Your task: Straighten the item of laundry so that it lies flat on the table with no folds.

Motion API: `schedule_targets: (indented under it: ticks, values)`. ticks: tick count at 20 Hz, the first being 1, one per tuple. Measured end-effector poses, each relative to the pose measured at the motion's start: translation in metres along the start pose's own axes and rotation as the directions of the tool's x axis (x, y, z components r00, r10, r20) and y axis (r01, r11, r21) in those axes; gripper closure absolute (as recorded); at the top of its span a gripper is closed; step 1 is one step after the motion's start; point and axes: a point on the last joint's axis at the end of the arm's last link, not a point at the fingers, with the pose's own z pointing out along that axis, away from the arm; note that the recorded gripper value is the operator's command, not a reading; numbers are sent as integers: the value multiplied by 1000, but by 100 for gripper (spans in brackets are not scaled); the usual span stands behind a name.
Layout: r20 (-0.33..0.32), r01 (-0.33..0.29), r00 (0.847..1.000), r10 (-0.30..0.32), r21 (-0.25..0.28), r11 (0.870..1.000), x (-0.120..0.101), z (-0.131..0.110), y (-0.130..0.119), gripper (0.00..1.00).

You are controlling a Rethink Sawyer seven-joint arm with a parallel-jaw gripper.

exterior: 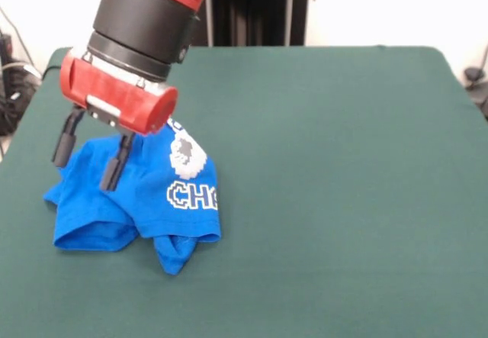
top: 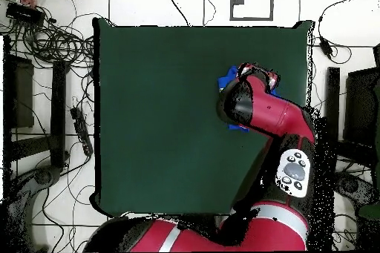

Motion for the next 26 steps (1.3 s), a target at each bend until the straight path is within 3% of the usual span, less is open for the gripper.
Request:
schedule_targets:
  ticks: [11,17,21,26]
  values:
    - [-10,-50,999,49,-53,997,-1,5,30,0]
    - [-27,-50,998,49,-52,997,12,25,40,0]
    - [-53,-43,998,41,-39,998,32,47,45,0]
    - [-129,-18,991,21,26,999,79,81,44,0]
